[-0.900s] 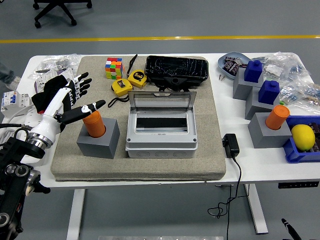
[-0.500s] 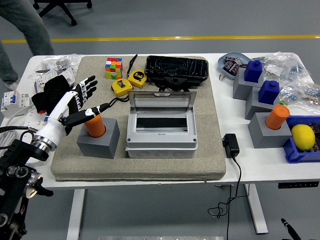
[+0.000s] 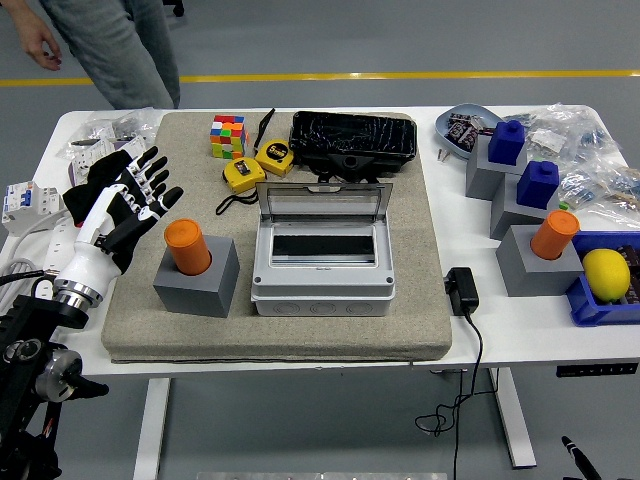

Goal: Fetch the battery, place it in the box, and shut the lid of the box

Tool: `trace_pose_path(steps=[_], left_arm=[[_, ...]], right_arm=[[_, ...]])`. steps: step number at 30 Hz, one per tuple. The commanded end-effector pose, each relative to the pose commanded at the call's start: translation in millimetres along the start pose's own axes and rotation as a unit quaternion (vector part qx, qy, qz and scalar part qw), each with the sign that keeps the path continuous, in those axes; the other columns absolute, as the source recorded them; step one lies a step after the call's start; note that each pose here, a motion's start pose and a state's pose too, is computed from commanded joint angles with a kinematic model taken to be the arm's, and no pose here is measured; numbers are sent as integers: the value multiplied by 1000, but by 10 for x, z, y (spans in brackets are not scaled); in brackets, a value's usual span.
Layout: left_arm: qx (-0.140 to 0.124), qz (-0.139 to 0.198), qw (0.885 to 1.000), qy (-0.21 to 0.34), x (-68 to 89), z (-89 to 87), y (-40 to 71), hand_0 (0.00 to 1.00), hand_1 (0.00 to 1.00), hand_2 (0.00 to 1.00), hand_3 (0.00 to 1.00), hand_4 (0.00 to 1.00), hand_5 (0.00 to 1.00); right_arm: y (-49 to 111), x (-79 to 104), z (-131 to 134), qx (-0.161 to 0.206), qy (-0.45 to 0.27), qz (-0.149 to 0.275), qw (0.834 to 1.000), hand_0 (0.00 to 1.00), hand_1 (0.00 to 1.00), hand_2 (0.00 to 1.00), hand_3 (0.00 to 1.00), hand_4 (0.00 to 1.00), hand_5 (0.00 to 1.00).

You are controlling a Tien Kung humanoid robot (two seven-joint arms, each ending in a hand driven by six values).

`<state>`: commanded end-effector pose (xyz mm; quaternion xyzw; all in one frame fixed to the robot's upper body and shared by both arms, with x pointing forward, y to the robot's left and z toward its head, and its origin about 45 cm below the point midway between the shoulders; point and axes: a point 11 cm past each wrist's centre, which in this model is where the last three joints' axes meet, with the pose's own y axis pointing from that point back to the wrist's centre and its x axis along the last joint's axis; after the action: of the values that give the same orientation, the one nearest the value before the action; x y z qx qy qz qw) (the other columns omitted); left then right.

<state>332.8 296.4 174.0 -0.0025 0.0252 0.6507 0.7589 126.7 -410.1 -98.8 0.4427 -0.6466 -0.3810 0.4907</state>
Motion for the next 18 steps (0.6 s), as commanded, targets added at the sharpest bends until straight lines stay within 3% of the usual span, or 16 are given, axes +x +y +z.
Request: trace_pose_path(steps=[7, 18], left_arm=[[10, -7, 1000, 0, -41, -65, 32, 969, 946, 913, 934, 998, 365], [31, -37, 999, 17, -260, -231, 52, 958, 908, 888, 909, 998, 368]], right_arm=[[-1, -7, 26, -3, 0, -1, 1000, 776, 701, 720, 767, 998, 998], [-1, -6, 30, -3, 0, -1, 1000, 776, 701, 720, 767, 998, 998]])
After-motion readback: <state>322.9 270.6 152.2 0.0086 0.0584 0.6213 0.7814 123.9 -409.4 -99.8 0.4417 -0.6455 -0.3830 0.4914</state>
